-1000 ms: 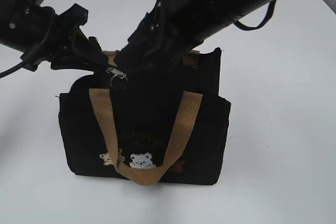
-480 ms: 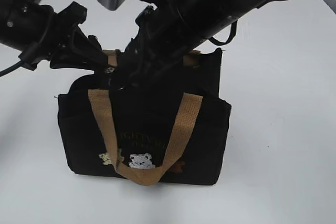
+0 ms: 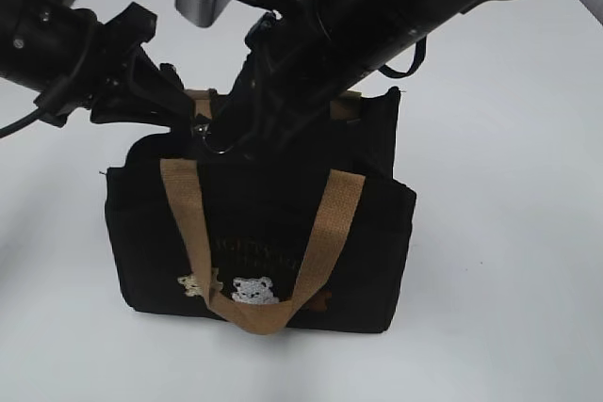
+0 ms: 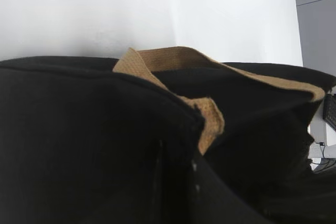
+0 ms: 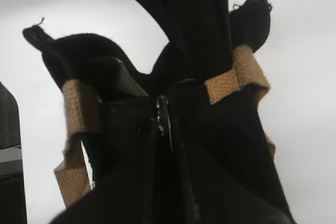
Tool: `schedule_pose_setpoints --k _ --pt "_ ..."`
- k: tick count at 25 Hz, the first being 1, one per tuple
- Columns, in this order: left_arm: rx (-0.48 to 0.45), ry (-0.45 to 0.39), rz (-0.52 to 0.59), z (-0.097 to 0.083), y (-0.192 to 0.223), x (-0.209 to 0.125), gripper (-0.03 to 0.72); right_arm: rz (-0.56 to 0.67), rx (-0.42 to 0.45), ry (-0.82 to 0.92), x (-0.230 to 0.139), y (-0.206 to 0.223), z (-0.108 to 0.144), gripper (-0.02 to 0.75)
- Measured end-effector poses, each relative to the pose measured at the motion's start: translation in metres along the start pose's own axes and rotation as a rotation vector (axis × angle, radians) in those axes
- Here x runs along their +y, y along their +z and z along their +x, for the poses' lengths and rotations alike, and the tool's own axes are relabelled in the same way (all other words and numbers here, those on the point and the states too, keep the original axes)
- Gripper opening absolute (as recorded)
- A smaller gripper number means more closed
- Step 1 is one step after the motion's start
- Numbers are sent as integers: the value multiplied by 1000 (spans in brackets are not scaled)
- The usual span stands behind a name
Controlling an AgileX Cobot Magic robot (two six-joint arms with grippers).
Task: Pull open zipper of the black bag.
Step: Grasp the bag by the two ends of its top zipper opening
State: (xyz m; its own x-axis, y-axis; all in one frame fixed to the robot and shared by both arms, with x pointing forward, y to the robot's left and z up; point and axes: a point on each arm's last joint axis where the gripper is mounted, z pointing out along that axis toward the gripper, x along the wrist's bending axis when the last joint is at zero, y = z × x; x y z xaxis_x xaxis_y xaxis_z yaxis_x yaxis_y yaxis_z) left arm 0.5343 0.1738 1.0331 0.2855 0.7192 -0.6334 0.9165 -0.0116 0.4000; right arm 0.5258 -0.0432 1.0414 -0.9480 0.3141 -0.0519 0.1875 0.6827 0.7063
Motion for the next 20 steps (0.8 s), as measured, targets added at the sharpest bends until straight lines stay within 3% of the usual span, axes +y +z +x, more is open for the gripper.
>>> schedule_pose_setpoints --k 10,20 --pt "-23 -10 4 -3 0 -1 32 39 -46 -70 6 -31 6 3" --pt "-17 0 11 -3 -1 -1 31 268 -142 -16 -10 -57 5 2"
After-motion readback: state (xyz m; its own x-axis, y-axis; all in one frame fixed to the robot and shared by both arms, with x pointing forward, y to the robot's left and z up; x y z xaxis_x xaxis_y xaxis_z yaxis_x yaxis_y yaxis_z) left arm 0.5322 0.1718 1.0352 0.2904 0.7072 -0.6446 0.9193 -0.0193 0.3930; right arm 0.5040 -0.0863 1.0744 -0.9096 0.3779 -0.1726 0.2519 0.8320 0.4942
